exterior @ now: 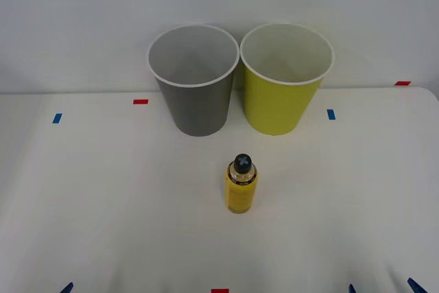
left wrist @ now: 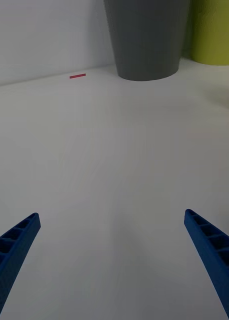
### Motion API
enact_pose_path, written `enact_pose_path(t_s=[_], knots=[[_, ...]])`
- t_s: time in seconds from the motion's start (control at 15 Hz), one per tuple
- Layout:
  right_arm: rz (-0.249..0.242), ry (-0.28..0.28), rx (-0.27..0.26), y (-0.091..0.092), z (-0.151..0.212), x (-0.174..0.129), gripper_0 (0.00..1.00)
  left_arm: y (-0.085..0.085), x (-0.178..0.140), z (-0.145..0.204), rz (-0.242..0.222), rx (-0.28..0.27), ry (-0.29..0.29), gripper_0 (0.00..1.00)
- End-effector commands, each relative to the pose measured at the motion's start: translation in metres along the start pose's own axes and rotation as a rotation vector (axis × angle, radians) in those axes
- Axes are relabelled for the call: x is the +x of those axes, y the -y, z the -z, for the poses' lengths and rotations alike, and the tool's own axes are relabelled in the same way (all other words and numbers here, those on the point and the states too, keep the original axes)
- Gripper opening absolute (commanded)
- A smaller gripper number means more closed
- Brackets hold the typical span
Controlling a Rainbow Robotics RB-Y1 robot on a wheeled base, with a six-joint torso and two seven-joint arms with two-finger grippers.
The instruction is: Put cans in the gray bin and PET bottles in the light green bin.
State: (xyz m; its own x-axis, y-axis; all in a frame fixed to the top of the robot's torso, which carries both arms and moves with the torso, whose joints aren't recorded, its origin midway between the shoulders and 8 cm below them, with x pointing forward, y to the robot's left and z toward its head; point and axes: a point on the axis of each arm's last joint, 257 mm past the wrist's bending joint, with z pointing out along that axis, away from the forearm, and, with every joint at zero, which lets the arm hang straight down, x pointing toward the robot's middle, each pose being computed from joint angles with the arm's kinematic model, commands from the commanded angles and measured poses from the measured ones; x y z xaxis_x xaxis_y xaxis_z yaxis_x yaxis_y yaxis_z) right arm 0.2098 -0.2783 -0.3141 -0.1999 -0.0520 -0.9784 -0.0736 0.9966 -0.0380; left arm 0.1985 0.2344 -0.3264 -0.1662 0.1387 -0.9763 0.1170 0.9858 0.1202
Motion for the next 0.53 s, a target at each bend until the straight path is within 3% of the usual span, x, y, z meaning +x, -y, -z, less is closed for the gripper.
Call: enact_pose_path(t_s=[0.07,0.53], knots=[[0.000,0.000,0.000,0.0000,0.0000,0.0000,1.00,0.0000,0.0000,0.0000,0.000,0.000,0.000,1.00],[0.000,0.000,0.000,0.0000,0.0000,0.0000,1.00,0.0000,0.0000,0.0000,0.000,0.000,0.000,1.00]])
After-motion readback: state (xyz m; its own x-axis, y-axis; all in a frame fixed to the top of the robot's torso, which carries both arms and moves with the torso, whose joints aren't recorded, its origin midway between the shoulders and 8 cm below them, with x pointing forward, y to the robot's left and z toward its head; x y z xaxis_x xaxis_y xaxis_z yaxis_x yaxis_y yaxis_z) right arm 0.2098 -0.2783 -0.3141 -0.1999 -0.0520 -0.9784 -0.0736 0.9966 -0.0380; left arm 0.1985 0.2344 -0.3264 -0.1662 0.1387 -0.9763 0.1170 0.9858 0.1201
